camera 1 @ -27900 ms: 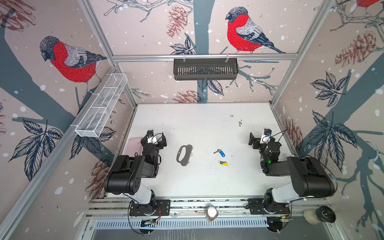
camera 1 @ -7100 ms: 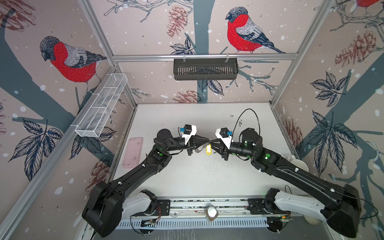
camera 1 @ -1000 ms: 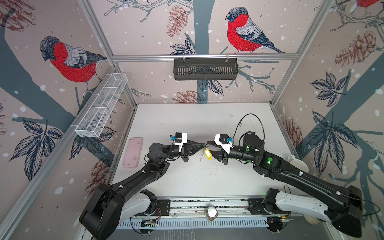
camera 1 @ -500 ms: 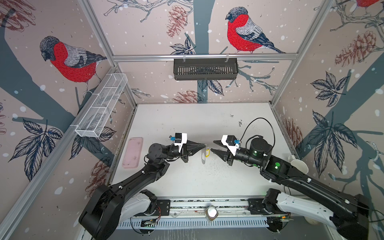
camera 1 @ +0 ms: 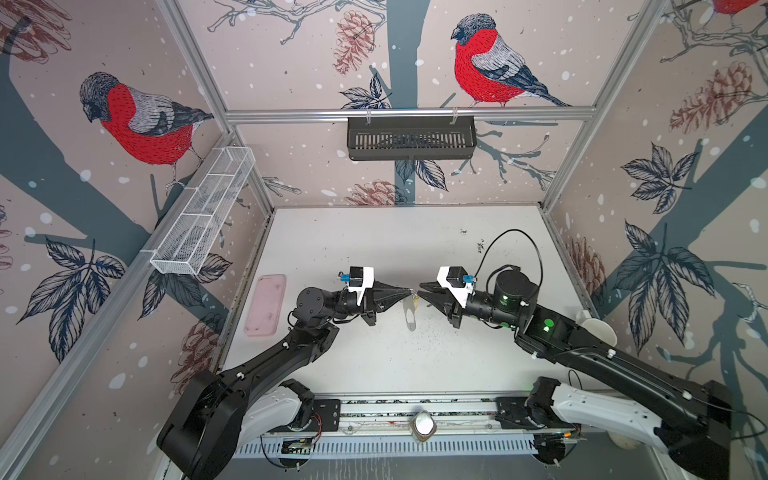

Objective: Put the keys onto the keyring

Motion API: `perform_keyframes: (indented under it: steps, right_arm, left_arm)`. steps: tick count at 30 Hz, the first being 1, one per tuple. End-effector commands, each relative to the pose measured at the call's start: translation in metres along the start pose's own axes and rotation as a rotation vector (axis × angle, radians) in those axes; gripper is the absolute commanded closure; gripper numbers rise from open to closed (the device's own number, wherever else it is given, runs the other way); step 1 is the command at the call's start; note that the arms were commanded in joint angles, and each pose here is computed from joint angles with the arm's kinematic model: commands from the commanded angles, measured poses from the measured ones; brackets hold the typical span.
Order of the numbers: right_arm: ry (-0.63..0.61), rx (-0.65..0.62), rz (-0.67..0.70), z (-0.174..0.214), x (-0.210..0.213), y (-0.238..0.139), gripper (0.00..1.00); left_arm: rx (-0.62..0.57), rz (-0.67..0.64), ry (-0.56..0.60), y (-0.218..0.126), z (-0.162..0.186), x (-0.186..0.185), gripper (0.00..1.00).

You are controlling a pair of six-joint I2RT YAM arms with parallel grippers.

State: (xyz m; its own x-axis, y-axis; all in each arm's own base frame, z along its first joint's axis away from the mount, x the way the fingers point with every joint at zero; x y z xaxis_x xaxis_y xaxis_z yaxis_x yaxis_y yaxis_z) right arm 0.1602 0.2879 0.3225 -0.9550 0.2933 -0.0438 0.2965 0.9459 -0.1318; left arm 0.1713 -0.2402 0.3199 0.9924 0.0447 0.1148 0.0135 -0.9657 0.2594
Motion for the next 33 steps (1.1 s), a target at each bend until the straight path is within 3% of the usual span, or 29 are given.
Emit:
perform_keyframes:
  steps: [1,33]
  right_arm:
    - [-0.036,-0.049,-0.067,-0.012,0.009,0.002,0.79]
    - [-0.042,-0.084,-0.078,-0.022,0.009,0.005,0.87]
  left_arm:
    - [-0.035,0.005,0.050,-0.001,-0.010,-0.003,1.00]
    - [-0.022,0.023,0.033,0.000,-0.006,-0.004,1.00]
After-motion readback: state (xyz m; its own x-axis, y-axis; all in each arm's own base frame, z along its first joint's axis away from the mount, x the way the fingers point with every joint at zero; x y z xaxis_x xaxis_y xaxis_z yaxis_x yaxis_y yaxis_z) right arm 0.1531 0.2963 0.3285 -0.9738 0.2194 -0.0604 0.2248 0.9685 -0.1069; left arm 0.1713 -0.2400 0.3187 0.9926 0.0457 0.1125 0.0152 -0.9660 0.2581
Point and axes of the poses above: each gripper's point midway between its finger pads, its own y axis out along the fingers, its own x axis along the line the jaws close on, z = x × y, the point moved 3 cm from there along -y, back along the fingers, and after that the axes turned 4 degrees about y, right-handed, at the moved point
